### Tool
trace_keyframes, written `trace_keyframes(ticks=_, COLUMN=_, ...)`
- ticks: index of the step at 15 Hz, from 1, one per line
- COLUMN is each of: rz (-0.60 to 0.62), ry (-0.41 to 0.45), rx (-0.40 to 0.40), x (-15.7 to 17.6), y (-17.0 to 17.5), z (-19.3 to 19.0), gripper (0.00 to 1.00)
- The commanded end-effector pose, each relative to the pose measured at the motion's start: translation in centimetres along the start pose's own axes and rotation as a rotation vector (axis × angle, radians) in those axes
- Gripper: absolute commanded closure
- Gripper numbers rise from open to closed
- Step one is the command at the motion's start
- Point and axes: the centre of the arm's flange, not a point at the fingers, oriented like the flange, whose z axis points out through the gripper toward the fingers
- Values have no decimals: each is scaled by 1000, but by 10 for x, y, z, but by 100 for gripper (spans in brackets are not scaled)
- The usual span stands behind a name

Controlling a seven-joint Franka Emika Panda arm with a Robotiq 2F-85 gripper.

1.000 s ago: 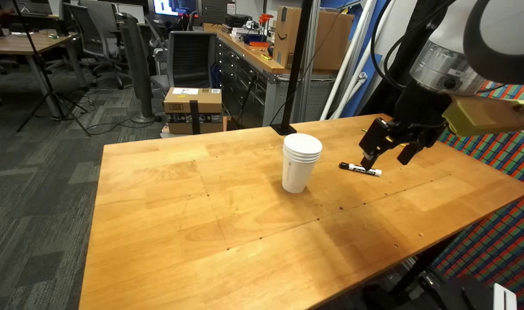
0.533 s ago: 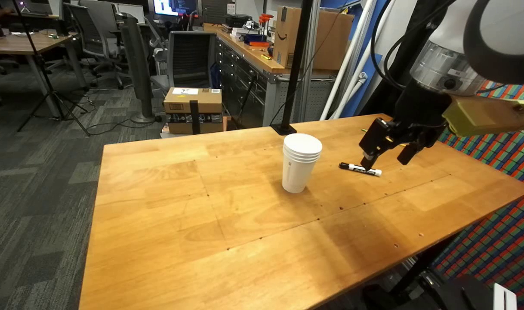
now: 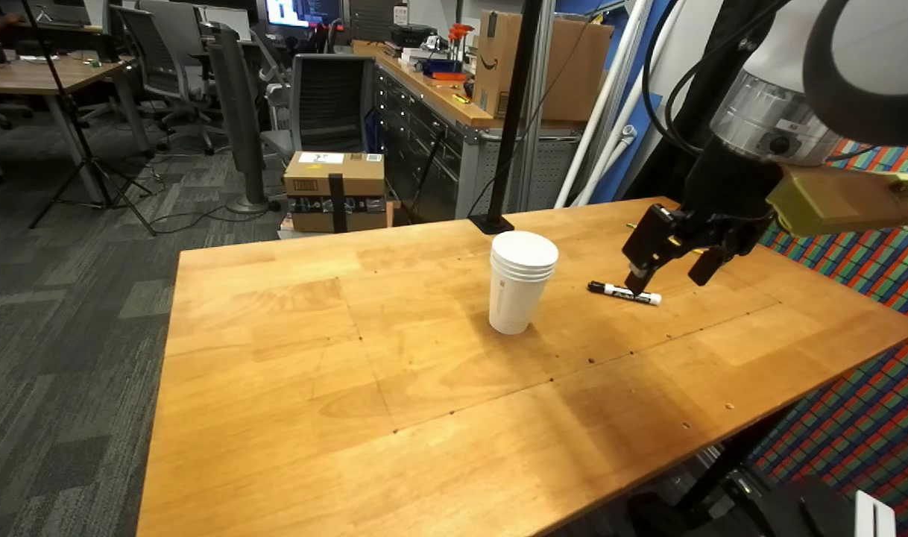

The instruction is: Put the marker into the cup

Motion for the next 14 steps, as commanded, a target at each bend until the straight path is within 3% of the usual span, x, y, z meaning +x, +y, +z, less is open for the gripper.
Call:
trace_keyframes(ticks=1, rz=0, ry=0, rx=0, x=0, y=0, z=0, gripper=0)
trace_keyframes(ticks=6, rz=-88, ry=2, rx=16, x=1, y=9, z=4, gripper=0)
trace_keyframes(ticks=14, rz=-467, ry=36, rx=103, x=12, y=47, z=8, gripper=0)
